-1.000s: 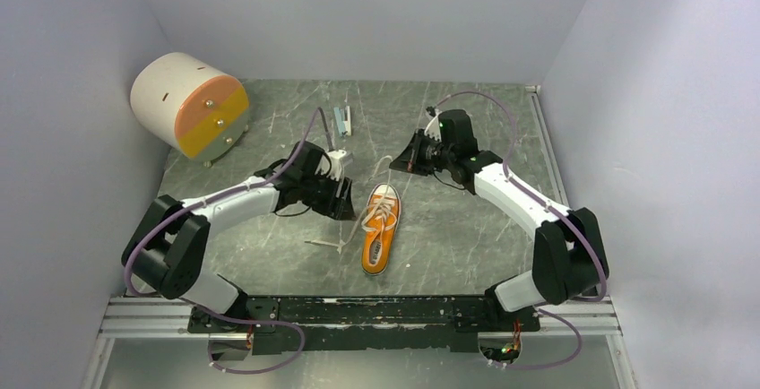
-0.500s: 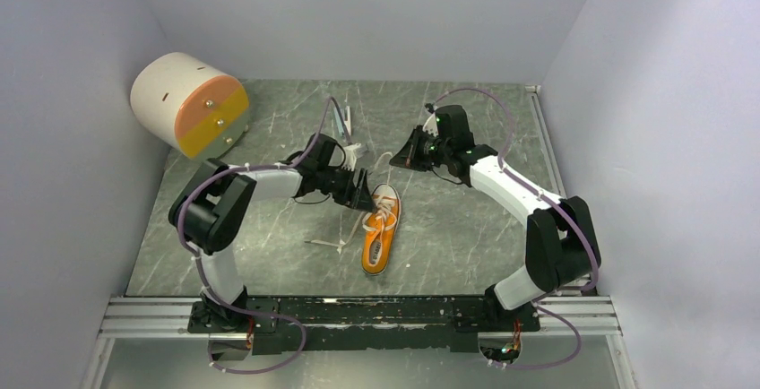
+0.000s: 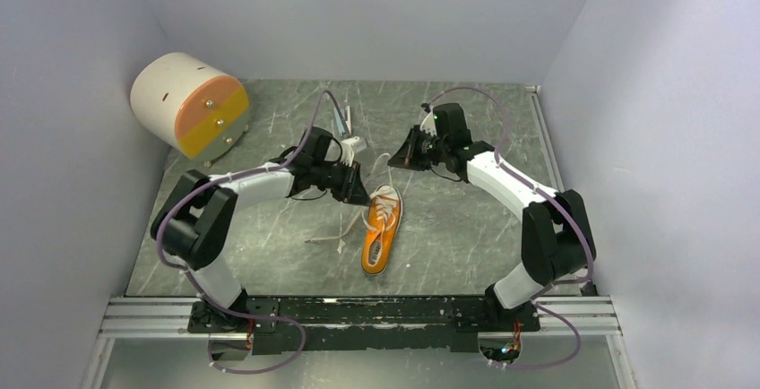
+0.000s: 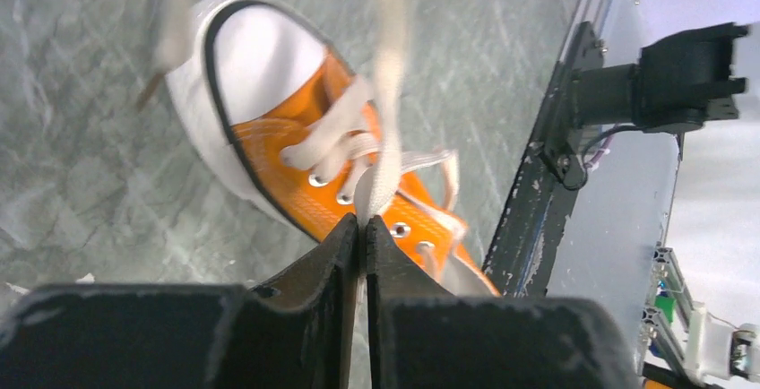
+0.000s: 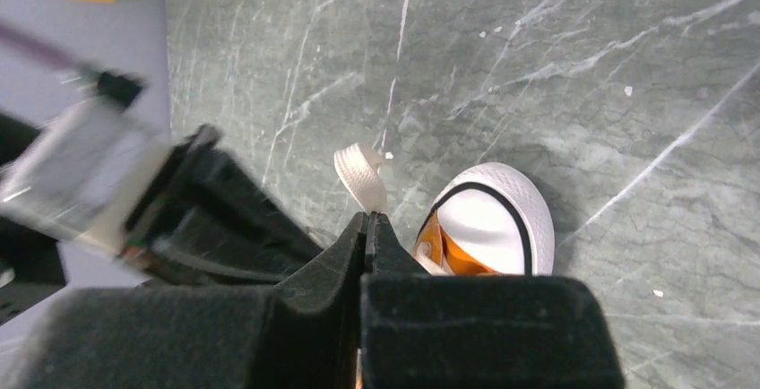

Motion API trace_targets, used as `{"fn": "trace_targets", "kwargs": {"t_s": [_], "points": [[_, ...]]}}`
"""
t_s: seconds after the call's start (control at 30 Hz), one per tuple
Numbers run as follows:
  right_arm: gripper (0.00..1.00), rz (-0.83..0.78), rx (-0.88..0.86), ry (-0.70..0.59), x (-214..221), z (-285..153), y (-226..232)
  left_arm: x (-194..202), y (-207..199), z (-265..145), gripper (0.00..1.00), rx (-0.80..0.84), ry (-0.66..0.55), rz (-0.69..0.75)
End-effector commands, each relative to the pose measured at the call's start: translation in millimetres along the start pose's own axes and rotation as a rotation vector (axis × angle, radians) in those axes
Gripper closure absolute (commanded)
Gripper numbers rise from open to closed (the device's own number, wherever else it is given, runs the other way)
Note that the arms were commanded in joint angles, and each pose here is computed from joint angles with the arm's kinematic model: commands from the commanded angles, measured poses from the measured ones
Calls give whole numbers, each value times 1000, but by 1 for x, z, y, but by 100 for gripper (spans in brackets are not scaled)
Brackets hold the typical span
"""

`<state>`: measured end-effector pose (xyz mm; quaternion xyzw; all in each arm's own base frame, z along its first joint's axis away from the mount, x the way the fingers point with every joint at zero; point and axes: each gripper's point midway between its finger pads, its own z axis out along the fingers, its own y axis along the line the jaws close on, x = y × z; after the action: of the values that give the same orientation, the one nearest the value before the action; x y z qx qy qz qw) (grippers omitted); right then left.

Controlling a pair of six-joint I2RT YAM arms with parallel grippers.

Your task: Tie the shoes

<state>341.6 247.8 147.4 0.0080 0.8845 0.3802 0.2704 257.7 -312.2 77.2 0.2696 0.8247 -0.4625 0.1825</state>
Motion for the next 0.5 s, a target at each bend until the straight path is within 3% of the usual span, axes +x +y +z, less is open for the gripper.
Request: {"fn": "trace_targets", "kwargs": {"t_s": [0.0, 0.23, 0.33, 0.47], "points": [[100, -16, -51, 76, 6, 12, 7, -14, -37, -15, 89, 55, -24, 107], [100, 14, -94, 359, 64, 22, 1, -18, -66, -20, 91, 126, -36, 149], [100, 78, -153, 502, 98, 9, 2, -16, -66, -21, 91, 119, -40, 145], [100, 122, -232, 596, 126, -22, 13, -13, -64, -20, 91, 117, -45, 124]]}}
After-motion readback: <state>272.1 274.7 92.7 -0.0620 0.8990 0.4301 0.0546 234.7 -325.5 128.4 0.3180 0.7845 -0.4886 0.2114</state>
